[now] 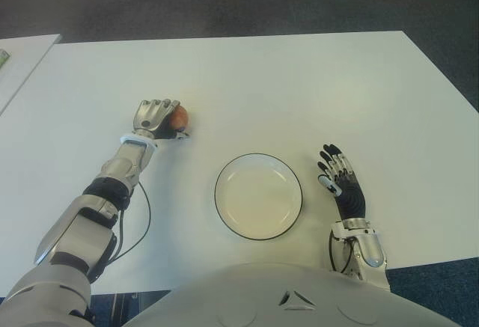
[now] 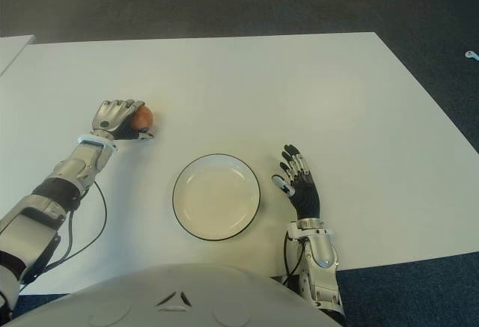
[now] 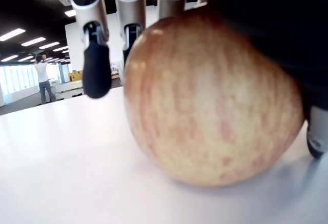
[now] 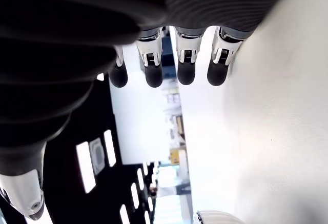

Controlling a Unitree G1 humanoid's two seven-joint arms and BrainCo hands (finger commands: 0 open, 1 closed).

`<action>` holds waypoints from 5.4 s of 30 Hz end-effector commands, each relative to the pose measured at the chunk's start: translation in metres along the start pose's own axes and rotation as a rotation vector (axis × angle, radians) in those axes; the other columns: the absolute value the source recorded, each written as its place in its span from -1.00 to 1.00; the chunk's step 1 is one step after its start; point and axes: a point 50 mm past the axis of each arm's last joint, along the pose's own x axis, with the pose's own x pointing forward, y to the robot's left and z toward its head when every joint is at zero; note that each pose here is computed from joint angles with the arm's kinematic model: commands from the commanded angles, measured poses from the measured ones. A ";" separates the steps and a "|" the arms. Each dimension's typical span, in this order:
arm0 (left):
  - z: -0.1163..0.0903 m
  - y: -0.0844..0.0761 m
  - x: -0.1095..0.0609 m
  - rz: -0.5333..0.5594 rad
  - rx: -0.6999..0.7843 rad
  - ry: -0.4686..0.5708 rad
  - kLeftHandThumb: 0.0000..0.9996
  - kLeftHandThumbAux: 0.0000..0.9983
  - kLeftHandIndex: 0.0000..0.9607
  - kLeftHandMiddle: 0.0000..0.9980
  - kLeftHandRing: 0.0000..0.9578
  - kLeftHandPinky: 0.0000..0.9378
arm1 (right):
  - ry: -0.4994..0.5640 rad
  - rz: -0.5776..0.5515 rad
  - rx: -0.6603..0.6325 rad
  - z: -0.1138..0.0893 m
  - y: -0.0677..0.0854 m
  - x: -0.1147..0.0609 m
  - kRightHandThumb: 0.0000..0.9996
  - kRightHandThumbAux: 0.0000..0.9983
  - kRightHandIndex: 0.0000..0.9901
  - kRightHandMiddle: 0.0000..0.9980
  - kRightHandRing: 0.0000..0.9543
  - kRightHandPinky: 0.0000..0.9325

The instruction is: Put the apples into the plate.

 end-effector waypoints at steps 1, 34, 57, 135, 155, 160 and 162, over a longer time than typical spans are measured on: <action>0.011 -0.017 -0.015 -0.135 -0.041 -0.028 0.70 0.34 -0.17 0.04 0.61 0.67 | 0.116 -0.019 0.021 -0.016 -0.002 -0.011 -0.75 0.28 -1.00 -1.00 -1.00 -1.00; 0.027 0.017 -0.025 -0.049 -0.325 -0.027 0.71 0.34 -0.16 0.07 0.76 0.71 | 0.096 -0.050 0.044 -0.014 -0.001 -0.009 -0.75 0.28 -1.00 -1.00 -1.00 -1.00; 0.031 0.115 -0.034 0.382 -0.344 -0.196 0.71 0.34 -0.16 0.07 0.78 0.73 | 0.121 -0.032 0.052 -0.020 -0.001 -0.010 -0.73 0.15 -0.99 -1.00 -1.00 -1.00; 0.165 0.098 -0.106 0.112 -0.376 -0.604 0.71 0.33 -0.16 0.08 0.72 0.75 | 0.126 -0.010 0.008 -0.019 0.001 -0.009 -0.77 0.22 -0.98 -1.00 -1.00 -1.00; 0.182 0.088 -0.119 0.048 -0.335 -0.674 0.71 0.33 -0.16 0.09 0.75 0.78 | 0.126 -0.025 0.031 -0.019 0.000 -0.003 -0.75 0.20 -0.98 -1.00 -1.00 -1.00; 0.182 0.084 -0.123 -0.002 -0.325 -0.682 0.71 0.33 -0.16 0.09 0.74 0.80 | 0.126 -0.028 0.039 -0.019 0.001 -0.003 -0.75 0.16 -0.98 -1.00 -1.00 -1.00; 0.182 0.083 -0.124 -0.016 -0.322 -0.682 0.71 0.33 -0.16 0.09 0.74 0.81 | 0.128 -0.026 0.040 -0.019 0.001 -0.002 -0.76 0.17 -0.98 -1.00 -1.00 -1.00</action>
